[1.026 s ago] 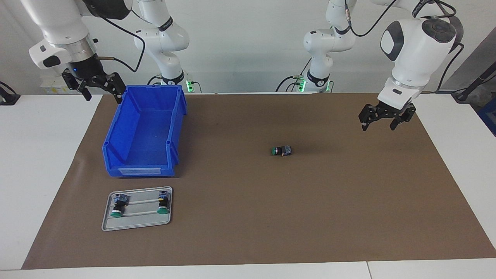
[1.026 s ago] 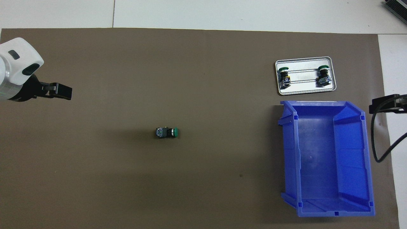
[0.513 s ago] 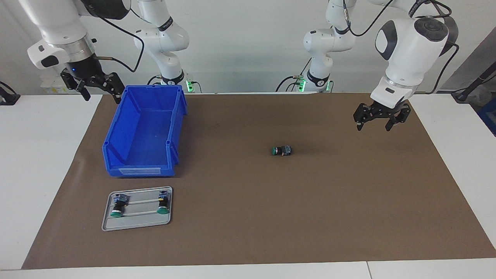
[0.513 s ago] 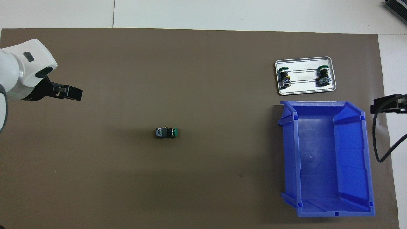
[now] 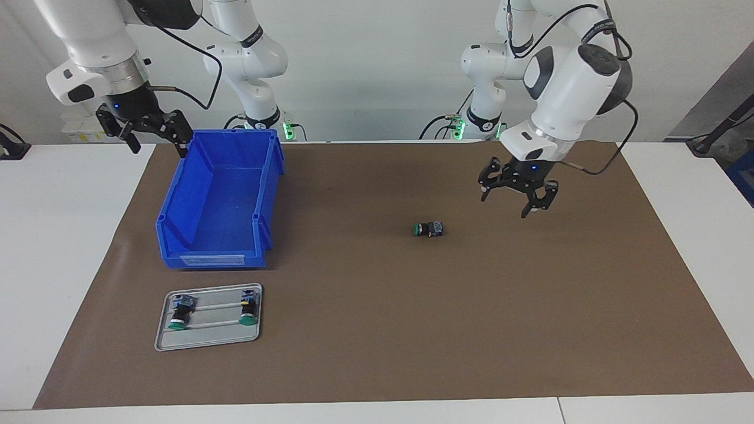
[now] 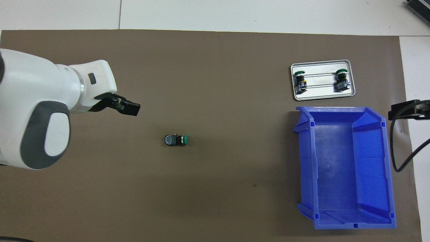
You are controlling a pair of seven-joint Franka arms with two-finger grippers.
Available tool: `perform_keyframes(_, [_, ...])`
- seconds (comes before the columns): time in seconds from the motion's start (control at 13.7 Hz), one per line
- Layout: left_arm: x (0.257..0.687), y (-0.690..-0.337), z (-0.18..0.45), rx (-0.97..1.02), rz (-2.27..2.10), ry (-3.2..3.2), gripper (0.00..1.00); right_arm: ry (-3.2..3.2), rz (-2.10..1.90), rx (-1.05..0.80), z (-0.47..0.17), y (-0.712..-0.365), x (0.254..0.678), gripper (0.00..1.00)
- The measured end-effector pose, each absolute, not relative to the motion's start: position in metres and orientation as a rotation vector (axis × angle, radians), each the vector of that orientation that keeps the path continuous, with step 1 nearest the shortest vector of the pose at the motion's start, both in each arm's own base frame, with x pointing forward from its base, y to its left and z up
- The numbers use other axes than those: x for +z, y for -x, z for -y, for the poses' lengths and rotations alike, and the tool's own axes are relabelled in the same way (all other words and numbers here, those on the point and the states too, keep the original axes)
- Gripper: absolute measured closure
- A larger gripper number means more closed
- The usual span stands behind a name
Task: Place and press button with both arms
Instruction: 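Reach the left gripper over the green button module on the table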
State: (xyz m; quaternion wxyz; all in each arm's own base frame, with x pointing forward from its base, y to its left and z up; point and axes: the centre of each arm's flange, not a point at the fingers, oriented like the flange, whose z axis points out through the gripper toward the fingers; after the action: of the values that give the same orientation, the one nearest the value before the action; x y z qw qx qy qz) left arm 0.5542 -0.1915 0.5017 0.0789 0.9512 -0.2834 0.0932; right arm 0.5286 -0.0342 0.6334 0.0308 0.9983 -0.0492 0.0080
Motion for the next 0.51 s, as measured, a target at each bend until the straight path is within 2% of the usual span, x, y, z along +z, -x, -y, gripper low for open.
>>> perform_keyframes(0.22, [0.476, -0.538, 0.222, 0.294, 1.016, -2.795, 0.0, -3.076, 0.147, 0.025, 0.033, -0.529, 0.633, 0.0])
perform_keyframes(0.51, [0.477, -0.533, 0.228, 0.309, 1.117, -2.762, 0.0, -3.076, 0.147, 0.025, 0.033, -0.529, 0.633, 0.0])
